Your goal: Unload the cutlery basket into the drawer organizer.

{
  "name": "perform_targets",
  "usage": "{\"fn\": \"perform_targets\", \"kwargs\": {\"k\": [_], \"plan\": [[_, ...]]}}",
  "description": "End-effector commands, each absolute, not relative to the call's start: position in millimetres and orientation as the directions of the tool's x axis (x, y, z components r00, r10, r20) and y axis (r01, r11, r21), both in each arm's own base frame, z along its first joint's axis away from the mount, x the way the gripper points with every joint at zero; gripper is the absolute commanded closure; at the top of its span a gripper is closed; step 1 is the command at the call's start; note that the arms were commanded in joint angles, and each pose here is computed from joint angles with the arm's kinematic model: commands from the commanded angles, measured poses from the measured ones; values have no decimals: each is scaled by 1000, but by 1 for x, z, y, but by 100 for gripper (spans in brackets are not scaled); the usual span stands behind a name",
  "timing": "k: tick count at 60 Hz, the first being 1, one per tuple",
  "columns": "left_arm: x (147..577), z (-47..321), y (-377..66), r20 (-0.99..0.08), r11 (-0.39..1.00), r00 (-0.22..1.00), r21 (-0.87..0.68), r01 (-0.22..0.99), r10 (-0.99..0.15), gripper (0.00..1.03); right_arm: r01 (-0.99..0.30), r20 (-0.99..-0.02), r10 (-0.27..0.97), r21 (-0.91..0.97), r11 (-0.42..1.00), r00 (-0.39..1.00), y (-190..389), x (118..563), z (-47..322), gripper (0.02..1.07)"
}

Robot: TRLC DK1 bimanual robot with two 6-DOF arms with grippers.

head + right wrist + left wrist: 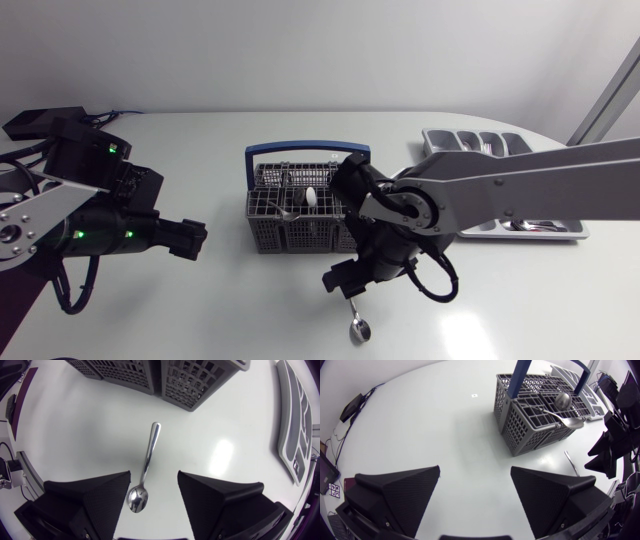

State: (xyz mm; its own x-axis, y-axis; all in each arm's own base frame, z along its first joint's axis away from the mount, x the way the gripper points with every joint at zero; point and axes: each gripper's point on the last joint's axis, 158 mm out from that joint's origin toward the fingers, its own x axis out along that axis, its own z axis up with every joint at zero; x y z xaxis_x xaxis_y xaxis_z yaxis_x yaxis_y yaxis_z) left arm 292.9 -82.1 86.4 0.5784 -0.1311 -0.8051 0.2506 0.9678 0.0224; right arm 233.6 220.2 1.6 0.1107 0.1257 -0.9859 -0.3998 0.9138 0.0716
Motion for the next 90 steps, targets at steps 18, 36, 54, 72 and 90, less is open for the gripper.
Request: {"fn": "perform_targets", "kwargs": {"k": [18, 36, 54, 72, 90], "plan": [[290, 77, -84, -816, 968, 563, 12, 249, -135, 5, -408, -993, 114, 92, 908, 32, 231, 223, -27, 55], [288, 75, -87, -817, 966, 559, 12, 257, -139, 5, -421, -993, 116, 102, 901, 8, 235, 212, -52, 71], [287, 72, -89, -821, 965, 553, 10, 262, -142, 5, -387, -998, 54, 36, 922, 35, 218, 212, -66, 71], [286, 71, -89, -823, 965, 551, 10, 262, -141, 5, -385, -999, 26, 8, 923, 41, 205, 206, -61, 71], [285, 69, -90, -824, 964, 547, 9, 267, -144, 5, -411, -1000, 12, 2, 912, 21, 201, 191, -62, 71]]}}
